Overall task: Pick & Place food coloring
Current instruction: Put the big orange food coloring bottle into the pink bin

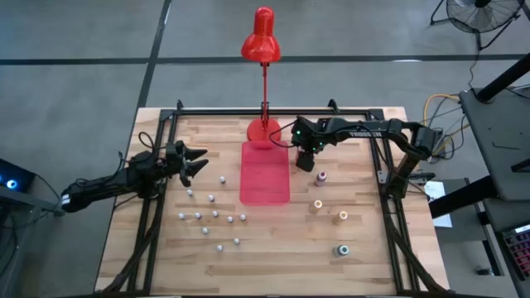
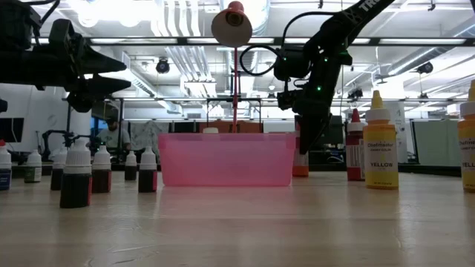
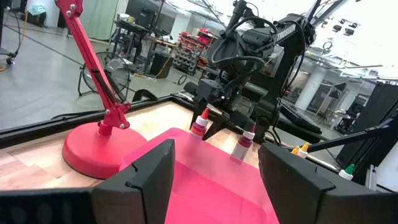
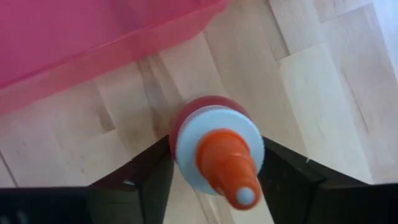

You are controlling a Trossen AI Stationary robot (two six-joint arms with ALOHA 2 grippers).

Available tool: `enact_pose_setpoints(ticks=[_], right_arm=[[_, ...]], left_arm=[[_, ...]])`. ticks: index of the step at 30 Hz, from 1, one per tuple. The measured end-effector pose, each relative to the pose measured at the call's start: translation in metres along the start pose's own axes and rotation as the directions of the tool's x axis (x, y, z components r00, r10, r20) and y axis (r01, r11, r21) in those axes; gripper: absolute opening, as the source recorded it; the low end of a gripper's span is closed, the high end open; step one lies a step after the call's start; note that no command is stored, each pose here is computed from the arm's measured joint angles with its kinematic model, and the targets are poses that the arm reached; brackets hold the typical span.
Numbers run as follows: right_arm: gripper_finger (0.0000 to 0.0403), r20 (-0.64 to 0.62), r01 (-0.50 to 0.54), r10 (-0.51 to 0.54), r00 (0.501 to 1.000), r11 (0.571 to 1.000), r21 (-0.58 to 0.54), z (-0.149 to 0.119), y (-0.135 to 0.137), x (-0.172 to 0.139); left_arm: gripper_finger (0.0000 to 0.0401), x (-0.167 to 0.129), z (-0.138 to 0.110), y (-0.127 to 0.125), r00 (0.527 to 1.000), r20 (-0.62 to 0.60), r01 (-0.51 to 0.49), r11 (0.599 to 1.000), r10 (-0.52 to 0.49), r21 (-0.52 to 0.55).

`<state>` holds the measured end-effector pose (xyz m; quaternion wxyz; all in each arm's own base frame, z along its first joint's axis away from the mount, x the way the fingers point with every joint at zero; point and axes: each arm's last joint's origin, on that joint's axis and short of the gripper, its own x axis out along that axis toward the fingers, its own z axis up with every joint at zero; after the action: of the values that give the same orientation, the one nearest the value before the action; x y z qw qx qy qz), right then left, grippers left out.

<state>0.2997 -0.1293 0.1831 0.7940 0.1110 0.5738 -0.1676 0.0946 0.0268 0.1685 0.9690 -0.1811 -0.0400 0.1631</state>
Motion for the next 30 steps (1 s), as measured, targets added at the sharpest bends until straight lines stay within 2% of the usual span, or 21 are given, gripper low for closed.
enact_pose_setpoints(ticks=[6,18,26,30], right_arm=[[0.0167,0.037,0.002,-0.002,0.999,1.0,0.003,0.0044,-0.0016,-0.0016],[0.0176,0.064,0.004,-0.004,0.998,1.0,-0.007,0.0065,-0.0026,-0.001],[0.0119,0.066,0.004,-0.004,0.998,1.0,-0.005,0.0048,-0.0026,0.0009],[0.0109,0.084,-0.005,0.005,0.996,1.0,-0.002,0.0062,-0.0023,0.0011]], left_arm=[[0.0204,0.0,0.0001,0.0,1.0,0.0,0.0,1.0,0.0,0.0],[0.0204,0.0,0.0001,0.0,1.0,0.0,0.0,1.0,0.0,0.0],[0.0204,0.0,0.0001,0.0,1.0,0.0,0.0,1.0,0.0,0.0],[0.0204,0.0,0.0001,0.0,1.0,0.0,0.0,1.0,0.0,0.0]])
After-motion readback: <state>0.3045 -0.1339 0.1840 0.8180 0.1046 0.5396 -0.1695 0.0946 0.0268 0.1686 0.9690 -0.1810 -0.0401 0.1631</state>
